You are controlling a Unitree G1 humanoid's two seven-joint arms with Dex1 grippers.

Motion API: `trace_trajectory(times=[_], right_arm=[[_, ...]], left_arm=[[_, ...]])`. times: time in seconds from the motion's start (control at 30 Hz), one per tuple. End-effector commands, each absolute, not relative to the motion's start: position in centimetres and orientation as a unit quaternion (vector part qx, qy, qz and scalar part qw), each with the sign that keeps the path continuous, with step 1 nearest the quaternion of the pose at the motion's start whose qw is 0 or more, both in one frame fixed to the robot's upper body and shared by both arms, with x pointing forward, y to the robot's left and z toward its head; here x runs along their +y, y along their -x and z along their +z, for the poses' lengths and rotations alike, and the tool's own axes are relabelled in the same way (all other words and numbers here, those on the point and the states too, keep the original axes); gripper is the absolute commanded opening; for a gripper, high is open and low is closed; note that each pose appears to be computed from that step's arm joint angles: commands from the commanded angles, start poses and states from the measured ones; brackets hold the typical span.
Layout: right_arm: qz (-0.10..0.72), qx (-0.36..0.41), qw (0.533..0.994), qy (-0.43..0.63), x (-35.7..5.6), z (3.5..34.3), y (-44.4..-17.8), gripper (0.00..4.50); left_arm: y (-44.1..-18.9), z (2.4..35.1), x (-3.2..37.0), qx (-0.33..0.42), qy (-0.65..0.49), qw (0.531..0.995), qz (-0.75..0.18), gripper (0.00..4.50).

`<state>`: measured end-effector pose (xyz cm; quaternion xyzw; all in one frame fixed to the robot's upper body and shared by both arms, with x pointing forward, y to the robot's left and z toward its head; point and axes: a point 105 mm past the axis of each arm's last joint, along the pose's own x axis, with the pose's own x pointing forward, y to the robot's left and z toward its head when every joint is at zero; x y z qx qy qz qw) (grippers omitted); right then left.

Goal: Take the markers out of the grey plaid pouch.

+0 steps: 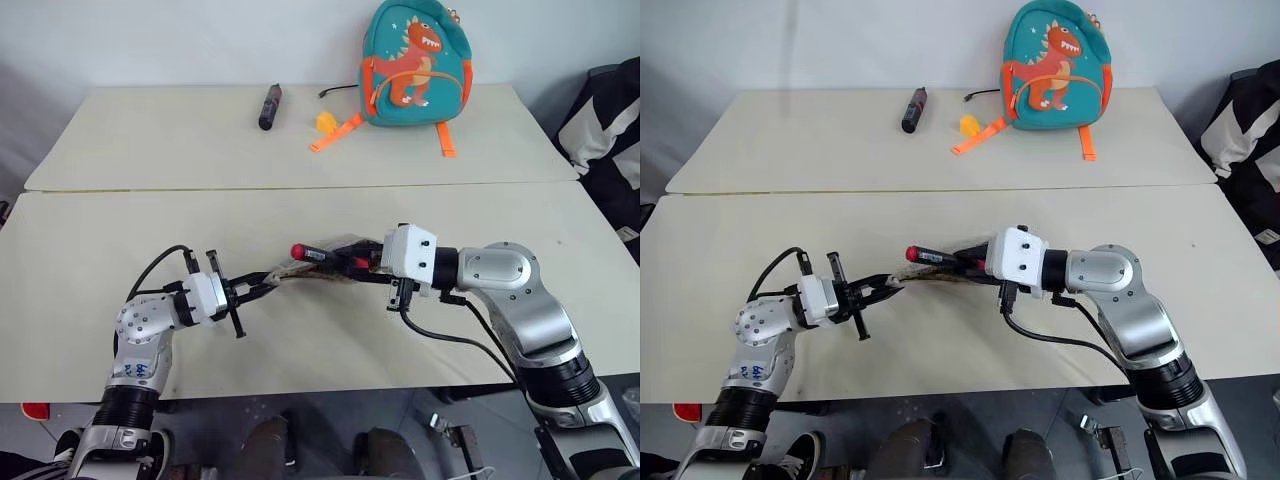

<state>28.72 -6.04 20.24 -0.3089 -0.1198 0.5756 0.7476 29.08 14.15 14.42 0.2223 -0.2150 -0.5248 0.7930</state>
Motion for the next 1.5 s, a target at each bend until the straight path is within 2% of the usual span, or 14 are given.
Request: trace_trajectory(times=[0.03,0.1,0.2,0.27,0.37,0.5,0.63,0.77,1.0,1.17,1.27,1.37,1.43,1.5], right_arm=[[0.566,-0.154,0.773,0.243,-6.7,24.4,-28.1,0.55],[0.560,-0.135,0.806,0.139,-7.8,26.4,-28.4,0.55],[0.504,-0.032,0.851,0.141,-11.4,24.9,-30.5,0.55],[0.409,0.040,0.899,0.152,-15.5,24.0,-32.9,0.55],[0.338,0.068,0.929,0.133,-18.5,24.1,-34.3,0.55],[0.285,0.158,0.926,0.191,-22.3,20.0,-34.6,0.55],[0.220,0.221,0.934,0.173,-25.4,15.3,-34.7,0.55],[0.174,0.228,0.941,0.179,-27.1,14.4,-35.4,0.55],[0.181,0.237,0.943,0.146,-26.8,13.7,-35.4,0.55],[0.189,0.236,0.942,0.143,-26.6,13.8,-35.5,2.20],[0.195,0.207,0.946,0.156,-26.1,15.1,-35.8,3.20],[0.231,0.144,0.946,0.176,-24.4,18.2,-36.0,3.20],[0.303,0.068,0.932,0.187,-21.3,21.6,-34.9,3.20],[0.354,0.030,0.921,0.161,-19.2,23.8,-33.4,3.20]], left_arm=[[-28.9,14.7,14.5,-0.220,-0.221,0.796,-0.518,0.00],[-29.1,14.8,14.9,-0.220,-0.213,0.804,-0.510,0.00],[-29.2,15.0,15.3,-0.223,-0.206,0.811,-0.499,0.00],[-29.3,15.2,15.5,-0.228,-0.205,0.814,-0.493,0.00],[-29.2,15.2,15.3,-0.231,-0.206,0.812,-0.495,0.00],[-29.1,15.2,15.0,-0.234,-0.206,0.809,-0.499,0.00],[-29.1,15.2,14.9,-0.235,-0.207,0.807,-0.500,0.00],[-28.9,15.3,14.8,-0.237,-0.208,0.806,-0.502,0.00],[-28.9,15.3,14.8,-0.237,-0.211,0.804,-0.502,0.00],[-28.7,15.3,14.6,-0.239,-0.211,0.802,-0.505,0.00],[-28.7,15.3,14.6,-0.239,-0.211,0.801,-0.506,0.00],[-28.8,15.3,14.7,-0.239,-0.212,0.801,-0.506,0.00],[-28.8,15.3,14.7,-0.239,-0.212,0.800,-0.507,0.00],[-28.8,15.3,14.7,-0.240,-0.214,0.800,-0.507,0.00]])
